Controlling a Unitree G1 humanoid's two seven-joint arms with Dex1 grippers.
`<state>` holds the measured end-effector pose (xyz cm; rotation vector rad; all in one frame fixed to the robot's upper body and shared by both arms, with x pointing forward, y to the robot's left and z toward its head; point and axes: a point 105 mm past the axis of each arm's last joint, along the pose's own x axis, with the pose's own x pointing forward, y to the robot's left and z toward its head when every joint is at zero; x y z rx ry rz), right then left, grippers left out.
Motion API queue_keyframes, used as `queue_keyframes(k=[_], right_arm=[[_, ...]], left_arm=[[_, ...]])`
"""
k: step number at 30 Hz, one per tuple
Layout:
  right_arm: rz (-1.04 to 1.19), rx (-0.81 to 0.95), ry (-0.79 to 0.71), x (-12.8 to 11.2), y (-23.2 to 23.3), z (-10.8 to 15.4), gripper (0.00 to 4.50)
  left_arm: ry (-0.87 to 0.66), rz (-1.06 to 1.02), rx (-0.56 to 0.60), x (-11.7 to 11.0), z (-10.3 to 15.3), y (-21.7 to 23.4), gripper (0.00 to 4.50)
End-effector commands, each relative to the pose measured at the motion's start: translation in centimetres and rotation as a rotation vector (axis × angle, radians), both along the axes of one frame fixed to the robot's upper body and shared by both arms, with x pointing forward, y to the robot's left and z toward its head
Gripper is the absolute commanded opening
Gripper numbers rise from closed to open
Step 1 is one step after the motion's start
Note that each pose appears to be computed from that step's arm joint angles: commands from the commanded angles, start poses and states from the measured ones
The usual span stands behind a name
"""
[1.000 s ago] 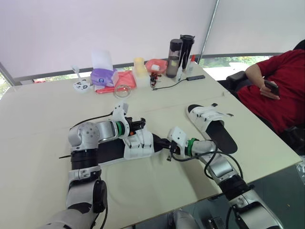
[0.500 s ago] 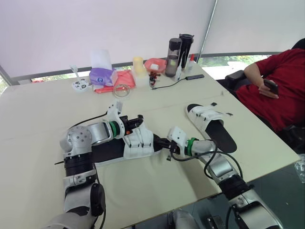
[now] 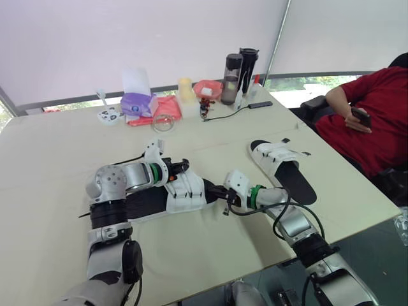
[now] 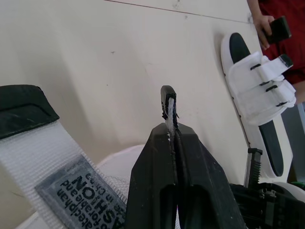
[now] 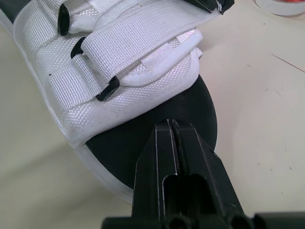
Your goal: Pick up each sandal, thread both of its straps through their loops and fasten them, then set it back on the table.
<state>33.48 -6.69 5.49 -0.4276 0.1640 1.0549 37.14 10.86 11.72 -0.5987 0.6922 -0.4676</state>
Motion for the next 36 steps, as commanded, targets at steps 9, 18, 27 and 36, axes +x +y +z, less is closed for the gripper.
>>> queue_keyframes(k=[9, 18, 27, 36], right_arm=[[-0.116, -0.228, 0.283, -2.4, -4.5, -8.9, 0.00], [-0.120, -0.201, 0.252, -2.0, -4.0, -8.4, 0.00], [-0.233, 0.009, 0.025, -1.2, -4.3, -1.3, 0.00], [-0.279, 0.090, -0.089, -4.2, -4.7, 4.9, 0.00]], left_arm=[[-0.173, -0.027, 0.051, -0.8, 2.6, 2.7, 3.91], [-0.866, -0.028, 0.283, -0.2, 9.7, 4.1, 3.91], [-0.868, -0.155, 0.394, -5.7, 5.6, 4.3, 3.91], [-0.751, -0.292, 0.382, -9.7, 3.1, 4.6, 3.91]])
